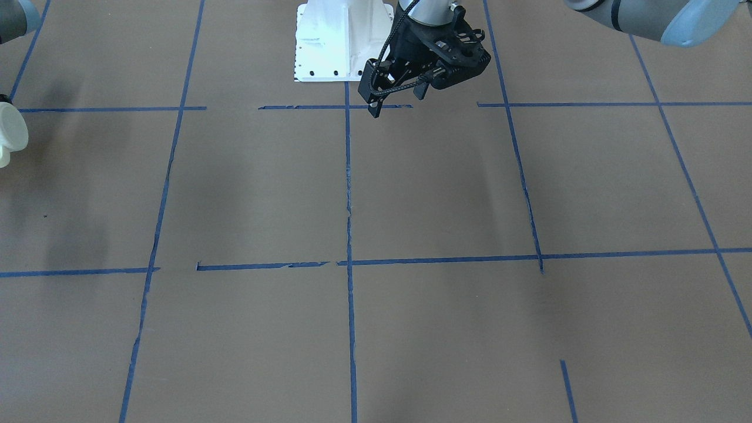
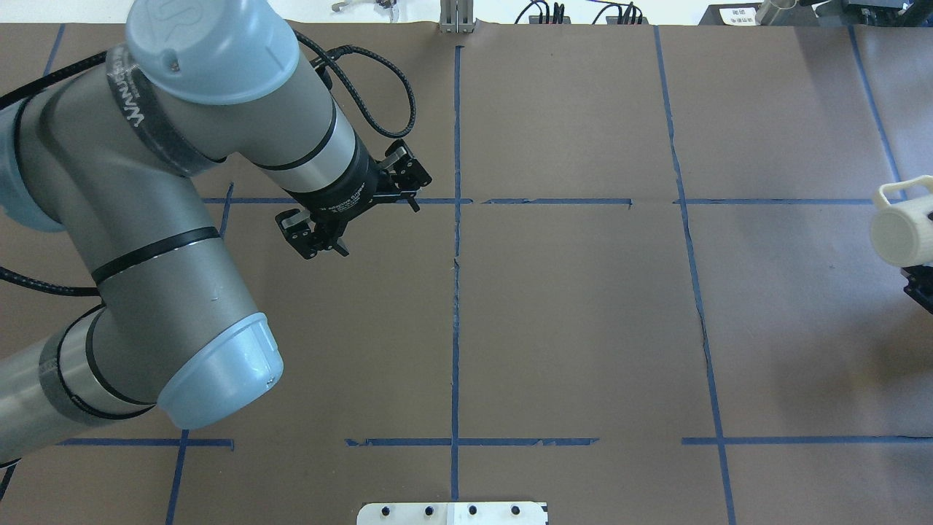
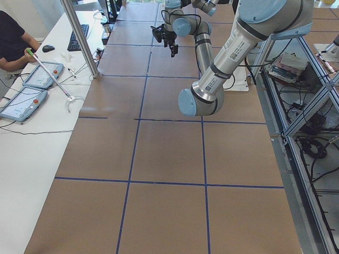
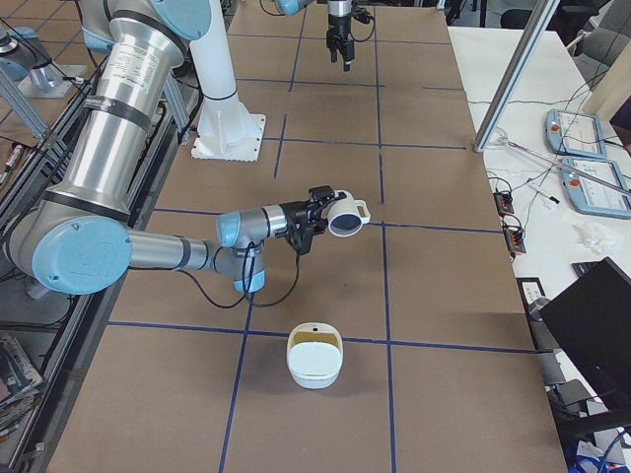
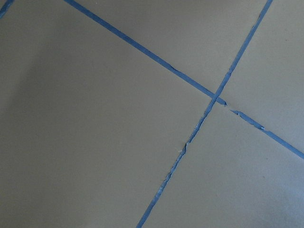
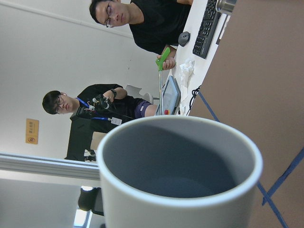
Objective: Left arm hands cup to right arm to dump lemon
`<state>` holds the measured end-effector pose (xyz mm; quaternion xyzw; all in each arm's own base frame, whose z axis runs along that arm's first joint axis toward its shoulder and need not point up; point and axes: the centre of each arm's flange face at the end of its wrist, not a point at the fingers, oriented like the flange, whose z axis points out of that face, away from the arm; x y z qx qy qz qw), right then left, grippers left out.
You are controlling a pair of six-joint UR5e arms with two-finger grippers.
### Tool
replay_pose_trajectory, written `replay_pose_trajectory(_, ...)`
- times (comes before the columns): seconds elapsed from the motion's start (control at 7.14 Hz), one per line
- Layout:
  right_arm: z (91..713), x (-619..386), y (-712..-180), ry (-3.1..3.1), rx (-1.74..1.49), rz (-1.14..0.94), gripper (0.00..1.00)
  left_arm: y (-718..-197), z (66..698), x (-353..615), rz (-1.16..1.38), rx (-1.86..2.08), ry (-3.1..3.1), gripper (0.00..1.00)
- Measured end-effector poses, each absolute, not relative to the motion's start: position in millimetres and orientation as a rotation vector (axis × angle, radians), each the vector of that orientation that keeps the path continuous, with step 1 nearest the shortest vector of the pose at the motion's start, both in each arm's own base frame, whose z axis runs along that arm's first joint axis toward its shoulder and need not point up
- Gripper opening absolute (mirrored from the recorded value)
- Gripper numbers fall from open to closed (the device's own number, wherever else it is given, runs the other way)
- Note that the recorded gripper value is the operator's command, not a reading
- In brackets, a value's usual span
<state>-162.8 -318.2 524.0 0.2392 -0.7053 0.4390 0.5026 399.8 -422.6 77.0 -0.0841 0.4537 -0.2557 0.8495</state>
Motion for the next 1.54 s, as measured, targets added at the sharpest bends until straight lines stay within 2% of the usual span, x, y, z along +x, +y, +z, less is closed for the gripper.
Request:
replay_pose_trajectory(0.42,448,-256,-384,-1.39,0.839,0.779,0.22,-425,76,402,-0.5,-0.154,0.957,1.0)
replay_pose_trajectory(0.84,369,-345,-421,-1.134,0.999,0.559,0.32,-433,64,409,-0.424,-0.089,0.962,1.0)
replay_pose_trajectory(1.26,269,-476,-376,-0.921,1.105,0.449,0.35,-462,43,436,-0.368,-0.056,0.93,1.0)
replay_pose_trajectory(1.54,242,-536,-349,-0.822,1.153,0.421,0.36,-473,23,443,-0.363,-0.071,0.934,0.99)
